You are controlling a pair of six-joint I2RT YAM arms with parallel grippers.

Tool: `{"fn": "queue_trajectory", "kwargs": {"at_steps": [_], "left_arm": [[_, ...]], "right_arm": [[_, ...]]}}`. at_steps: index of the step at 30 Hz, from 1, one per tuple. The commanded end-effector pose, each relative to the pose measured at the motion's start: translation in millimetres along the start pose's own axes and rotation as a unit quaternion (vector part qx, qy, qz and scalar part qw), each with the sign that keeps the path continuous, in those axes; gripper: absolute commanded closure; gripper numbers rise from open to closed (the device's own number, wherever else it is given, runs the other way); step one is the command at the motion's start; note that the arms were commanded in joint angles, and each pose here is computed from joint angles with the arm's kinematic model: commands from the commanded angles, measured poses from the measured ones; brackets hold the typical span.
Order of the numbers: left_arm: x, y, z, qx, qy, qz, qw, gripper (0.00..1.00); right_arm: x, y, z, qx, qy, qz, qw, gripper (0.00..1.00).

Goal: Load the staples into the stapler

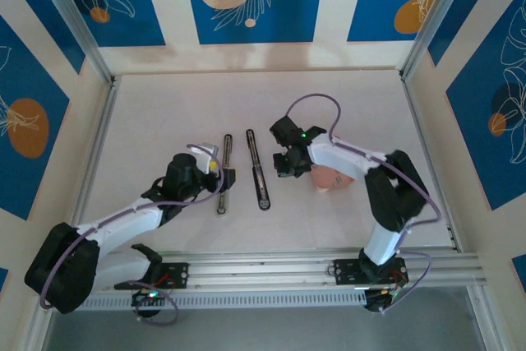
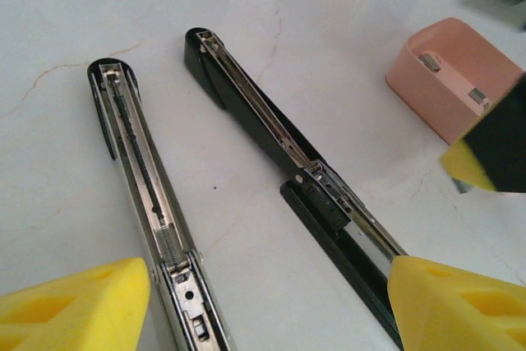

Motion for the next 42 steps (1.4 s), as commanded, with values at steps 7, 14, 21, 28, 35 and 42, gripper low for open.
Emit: {"fn": "queue_trajectory", "kwargs": {"at_steps": [7, 14, 21, 28, 35, 42], "left_arm": [[-10.4, 17.3, 3.9, -0.023, -0.045, 0.043, 0.998, 0.21], [-13.4, 18.9, -2.5, -0.030, -0.045, 0.046, 0.997, 0.20], [-13.4, 18.8, -2.7, -0.028, -0.046, 0.046, 0.997, 0.20], [-13.6, 18.9, -2.5, -0.025, -0.046, 0.047, 0.998, 0.20], [-13.7, 18.9, -2.0, -0.020, -0.046, 0.047, 0.998, 0.20], [-13.7, 19.4, -3.4, -0.018, -0.044, 0.048, 0.998, 0.19]], "right_arm": [[-22.3, 39.3, -29.3, 0.033, -0.079, 0.052, 0.995, 0.83], [-13.7, 58.8, -48.6, 0.011, -0.049, 0.063, 0.997, 0.84], [-6.4, 67.5, -53.6, -0.011, -0.040, 0.049, 0.998, 0.83], [-0.1, 71.5, -56.6, -0.029, -0.033, 0.030, 0.999, 0.84], [1.0, 65.7, -54.2, -0.030, -0.042, 0.004, 0.999, 0.84], [4.8, 65.3, -56.4, -0.033, -0.037, 0.001, 0.999, 0.84]]}}
Point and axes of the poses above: each hand's point on the last joint's axis, 136 mm out from that joint toward the fingers, its own x axis out along the fingers, its own y axis along the line the jaws close on, z = x × y, the point moved 1 cm from there along -x, back along the fingers, and after that the axes turned 8 degrees about x, right-handed, at the moved point
